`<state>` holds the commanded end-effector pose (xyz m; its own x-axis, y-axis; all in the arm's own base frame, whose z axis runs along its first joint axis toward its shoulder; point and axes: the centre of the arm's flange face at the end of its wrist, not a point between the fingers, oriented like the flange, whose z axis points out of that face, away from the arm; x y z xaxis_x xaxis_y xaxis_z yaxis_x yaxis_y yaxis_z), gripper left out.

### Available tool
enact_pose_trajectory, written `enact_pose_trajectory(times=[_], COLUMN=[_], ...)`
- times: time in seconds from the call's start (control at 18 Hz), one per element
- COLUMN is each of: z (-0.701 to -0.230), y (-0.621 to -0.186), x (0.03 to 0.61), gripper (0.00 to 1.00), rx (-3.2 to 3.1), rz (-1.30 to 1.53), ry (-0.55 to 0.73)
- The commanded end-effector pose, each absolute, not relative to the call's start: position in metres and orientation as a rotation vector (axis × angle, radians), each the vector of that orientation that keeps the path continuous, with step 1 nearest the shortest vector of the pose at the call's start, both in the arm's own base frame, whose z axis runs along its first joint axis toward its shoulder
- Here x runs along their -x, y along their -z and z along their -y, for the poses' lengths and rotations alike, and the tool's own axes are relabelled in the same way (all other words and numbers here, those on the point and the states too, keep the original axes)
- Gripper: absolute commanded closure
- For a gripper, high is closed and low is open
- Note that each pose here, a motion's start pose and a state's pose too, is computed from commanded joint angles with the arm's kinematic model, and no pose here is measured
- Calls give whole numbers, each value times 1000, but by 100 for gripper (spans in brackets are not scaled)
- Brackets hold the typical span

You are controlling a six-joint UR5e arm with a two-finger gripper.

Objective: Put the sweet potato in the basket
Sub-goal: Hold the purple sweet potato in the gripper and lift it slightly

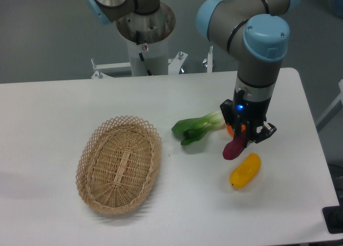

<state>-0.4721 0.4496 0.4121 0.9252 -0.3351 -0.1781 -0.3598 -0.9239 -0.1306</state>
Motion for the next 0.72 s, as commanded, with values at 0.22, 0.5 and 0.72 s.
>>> enact_pose_trajectory(times=[0.22,0.5,0.72], z=[-453,-454,-465], y=[-413,-408,-408], x=[472,469,459], gripper=[81,81,81], rx=[2924,2935,2935], rz=[-520,-466,-424], ry=[-231,-213,-205])
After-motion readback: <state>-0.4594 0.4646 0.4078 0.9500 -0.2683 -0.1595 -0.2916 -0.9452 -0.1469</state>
